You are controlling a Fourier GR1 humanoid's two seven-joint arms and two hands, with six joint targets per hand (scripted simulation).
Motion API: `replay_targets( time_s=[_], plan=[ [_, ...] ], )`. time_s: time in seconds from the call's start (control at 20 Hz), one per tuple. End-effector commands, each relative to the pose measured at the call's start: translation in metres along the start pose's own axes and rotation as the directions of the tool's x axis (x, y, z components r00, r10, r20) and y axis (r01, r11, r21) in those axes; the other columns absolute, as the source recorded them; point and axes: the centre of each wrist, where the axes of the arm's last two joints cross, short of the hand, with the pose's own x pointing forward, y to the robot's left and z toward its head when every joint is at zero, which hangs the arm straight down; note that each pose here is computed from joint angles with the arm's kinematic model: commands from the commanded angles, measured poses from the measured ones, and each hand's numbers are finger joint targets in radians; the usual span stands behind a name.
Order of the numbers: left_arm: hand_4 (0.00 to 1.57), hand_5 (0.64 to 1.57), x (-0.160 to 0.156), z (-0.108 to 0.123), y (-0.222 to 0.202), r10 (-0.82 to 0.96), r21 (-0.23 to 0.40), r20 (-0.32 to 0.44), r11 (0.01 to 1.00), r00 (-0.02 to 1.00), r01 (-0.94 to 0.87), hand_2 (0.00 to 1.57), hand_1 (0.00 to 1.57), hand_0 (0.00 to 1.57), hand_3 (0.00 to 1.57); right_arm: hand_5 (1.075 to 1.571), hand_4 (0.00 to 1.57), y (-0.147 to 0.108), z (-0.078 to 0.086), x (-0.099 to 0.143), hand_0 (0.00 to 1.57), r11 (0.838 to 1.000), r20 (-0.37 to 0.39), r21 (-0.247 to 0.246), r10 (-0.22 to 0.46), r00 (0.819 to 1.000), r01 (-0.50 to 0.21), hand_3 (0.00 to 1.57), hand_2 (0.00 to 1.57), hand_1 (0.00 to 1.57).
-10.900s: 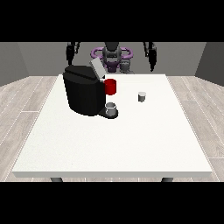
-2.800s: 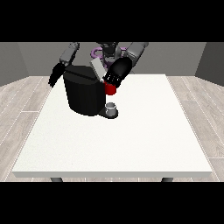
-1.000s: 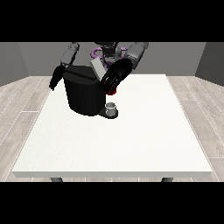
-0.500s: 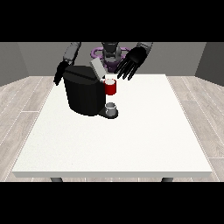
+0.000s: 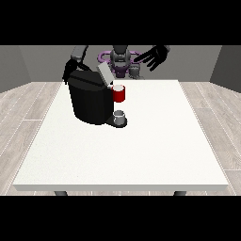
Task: Insert the coffee pod into the coffee machine and close the lid
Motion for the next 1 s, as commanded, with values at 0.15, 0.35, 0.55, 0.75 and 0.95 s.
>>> replay_targets(
  time_s=[0.15, 0.35, 0.55, 0.75, 0.95],
  plan=[
    [0.42, 1.571, -0.083, 0.062, -0.063, 0.379, 0.049, -0.12, 0.925, 0.918, -0.376, 0.0, 0.0, 0.0, 0.0, 1.571, 0.0, 0.0, 0.001, 0.015, 0.0, 0.995, 0.042, 0.041, -0.088, 0.995, 0.086, 0.0, 0.0, 0.0],
    [0.32, 1.571, -0.101, 0.083, -0.082, 0.403, 0.065, -0.214, 0.915, 0.89, -0.398, 0.0, 0.0, 0.0, 0.0, 1.571, 0.0, 0.008, 0.007, 0.025, 0.0, 0.98, 0.103, 0.191, -0.082, 0.991, 0.061, 0.0, 0.0, 0.0],
    [0.42, 1.571, -0.117, 0.11, -0.104, 0.438, 0.054, -0.233, 0.897, 0.868, -0.438, 0.0, 0.0, 0.0, 0.0, 1.571, 0.15, 0.007, -0.003, 0.05, 0.0, 0.982, 0.15, 0.19, -0.014, 0.989, -0.015, 0.0, 0.0, 0.0],
    [0.35, 1.571, -0.108, 0.11, -0.107, 0.484, 0.066, -0.163, 0.875, 0.86, -0.48, 0.0, 0.0, 0.0, 0.0, 1.571, 0.08, -0.023, -0.023, 0.062, 0.0, 0.985, 0.185, 0.163, 0.021, 0.983, -0.051, 0.0, 0.0, 0.0],
    [0.41, 1.571, -0.084, 0.097, -0.089, 0.461, 0.031, -0.174, 0.886, 0.87, -0.463, 0.0, 0.0, 0.0, 0.0, 1.571, 0.0, -0.042, -0.035, 0.069, 0.0, 0.992, 0.105, 0.126, -0.029, 0.994, 0.015, 0.0, 0.0, 0.0]
  ],
)
